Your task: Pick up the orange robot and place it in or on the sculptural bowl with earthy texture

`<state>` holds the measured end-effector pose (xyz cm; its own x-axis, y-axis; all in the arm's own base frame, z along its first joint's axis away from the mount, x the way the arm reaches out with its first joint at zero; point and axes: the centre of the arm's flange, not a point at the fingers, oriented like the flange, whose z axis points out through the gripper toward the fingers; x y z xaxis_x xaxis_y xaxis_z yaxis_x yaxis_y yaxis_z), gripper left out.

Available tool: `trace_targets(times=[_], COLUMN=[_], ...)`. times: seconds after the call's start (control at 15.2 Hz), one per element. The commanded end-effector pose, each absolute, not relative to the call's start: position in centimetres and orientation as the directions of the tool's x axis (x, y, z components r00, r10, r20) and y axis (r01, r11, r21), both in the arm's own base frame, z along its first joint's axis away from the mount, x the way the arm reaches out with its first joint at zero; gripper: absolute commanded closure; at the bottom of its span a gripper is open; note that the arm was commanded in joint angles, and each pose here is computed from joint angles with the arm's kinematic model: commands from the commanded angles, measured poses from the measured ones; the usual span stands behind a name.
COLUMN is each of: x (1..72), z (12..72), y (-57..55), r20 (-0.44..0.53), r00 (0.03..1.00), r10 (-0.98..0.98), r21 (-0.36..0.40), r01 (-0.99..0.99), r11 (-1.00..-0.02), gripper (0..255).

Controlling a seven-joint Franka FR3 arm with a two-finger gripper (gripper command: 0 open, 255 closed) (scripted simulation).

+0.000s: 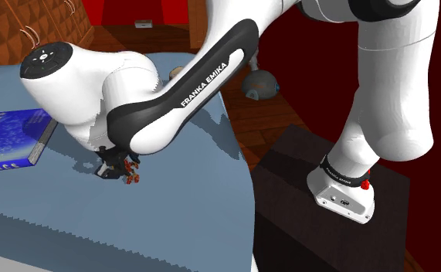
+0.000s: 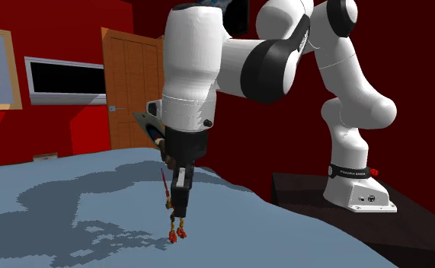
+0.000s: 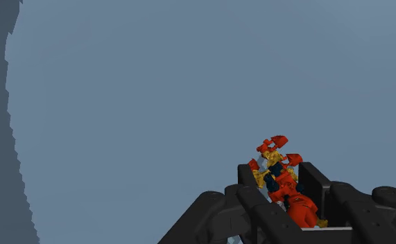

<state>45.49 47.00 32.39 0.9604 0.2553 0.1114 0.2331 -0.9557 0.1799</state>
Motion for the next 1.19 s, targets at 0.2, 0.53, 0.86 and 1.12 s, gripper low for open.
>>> trace_targets(times=[0.2,0.53,0.86,1.12], x=[45.4,45.4,45.4,45.4], z=[35.0,37.6,40.2,42.4], y=[47.0,47.0,47.0,47.0], r20=[0.111,0.111,0.111,0.111], r00=[0.960,0.960,0.960,0.960], r10=[0.255,0.255,0.255,0.255], r21=[0.180,0.180,0.180,0.180], r01=[0.233,0.233,0.233,0.233], r11=[-0.956,-0.956,-0.956,-0.956], gripper=[255,255,255,255])
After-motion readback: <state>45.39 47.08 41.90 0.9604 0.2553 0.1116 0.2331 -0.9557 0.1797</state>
